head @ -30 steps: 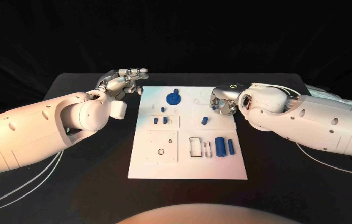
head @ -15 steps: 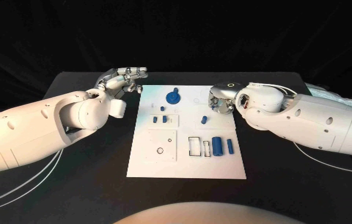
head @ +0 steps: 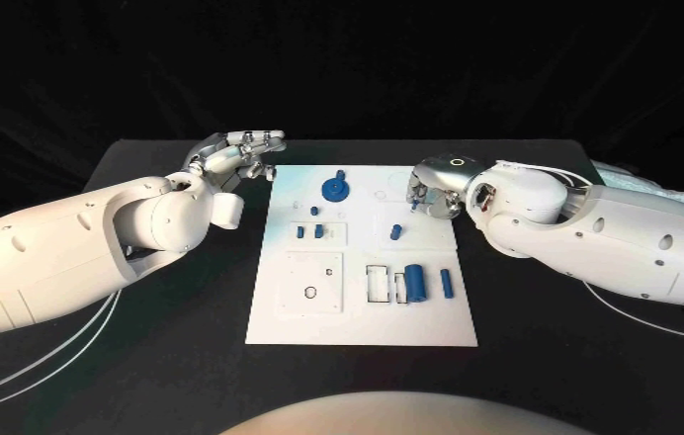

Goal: Assemble the parts on the task board

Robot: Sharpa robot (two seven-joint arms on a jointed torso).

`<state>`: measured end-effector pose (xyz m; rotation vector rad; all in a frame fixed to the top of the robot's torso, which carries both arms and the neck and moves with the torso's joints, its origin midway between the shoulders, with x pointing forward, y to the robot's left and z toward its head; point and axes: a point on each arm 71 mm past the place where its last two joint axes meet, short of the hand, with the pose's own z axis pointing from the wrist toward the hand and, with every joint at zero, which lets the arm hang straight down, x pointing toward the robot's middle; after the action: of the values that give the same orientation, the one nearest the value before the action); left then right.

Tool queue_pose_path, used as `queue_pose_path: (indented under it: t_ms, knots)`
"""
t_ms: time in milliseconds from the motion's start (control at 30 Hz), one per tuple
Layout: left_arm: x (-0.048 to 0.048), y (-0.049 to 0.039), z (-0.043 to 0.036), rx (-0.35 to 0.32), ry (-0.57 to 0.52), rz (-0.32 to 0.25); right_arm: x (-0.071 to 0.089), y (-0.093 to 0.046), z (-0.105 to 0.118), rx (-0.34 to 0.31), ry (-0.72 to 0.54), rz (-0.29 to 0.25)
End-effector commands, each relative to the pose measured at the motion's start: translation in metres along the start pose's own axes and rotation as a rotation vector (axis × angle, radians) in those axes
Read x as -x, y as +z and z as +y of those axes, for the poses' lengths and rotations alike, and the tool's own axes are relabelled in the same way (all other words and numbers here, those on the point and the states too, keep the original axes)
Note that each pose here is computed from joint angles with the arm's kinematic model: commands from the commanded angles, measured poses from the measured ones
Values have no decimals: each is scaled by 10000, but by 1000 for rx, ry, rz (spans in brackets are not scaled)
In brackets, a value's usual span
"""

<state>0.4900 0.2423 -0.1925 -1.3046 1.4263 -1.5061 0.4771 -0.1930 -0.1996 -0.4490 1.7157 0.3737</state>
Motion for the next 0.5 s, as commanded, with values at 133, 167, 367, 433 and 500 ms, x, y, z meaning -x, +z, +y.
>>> queue_pose_path:
  t_ms: [133, 167, 367, 433, 500]
  knots:
    - [-13, 0, -2, -1, -3, 11, 188, -86, 72, 13, 34, -92]
    - [-15, 0, -2, -1, -3, 12, 206, -96, 95, 20, 39, -97]
    - [-31, 1, 3, 1, -5, 17, 256, -114, 332, 85, 82, -104]
    - [-37, 0, 5, 1, -6, 19, 248, -111, 436, 113, 95, -101]
    - [-43, -1, 6, 2, -7, 21, 231, -109, 538, 139, 104, -96]
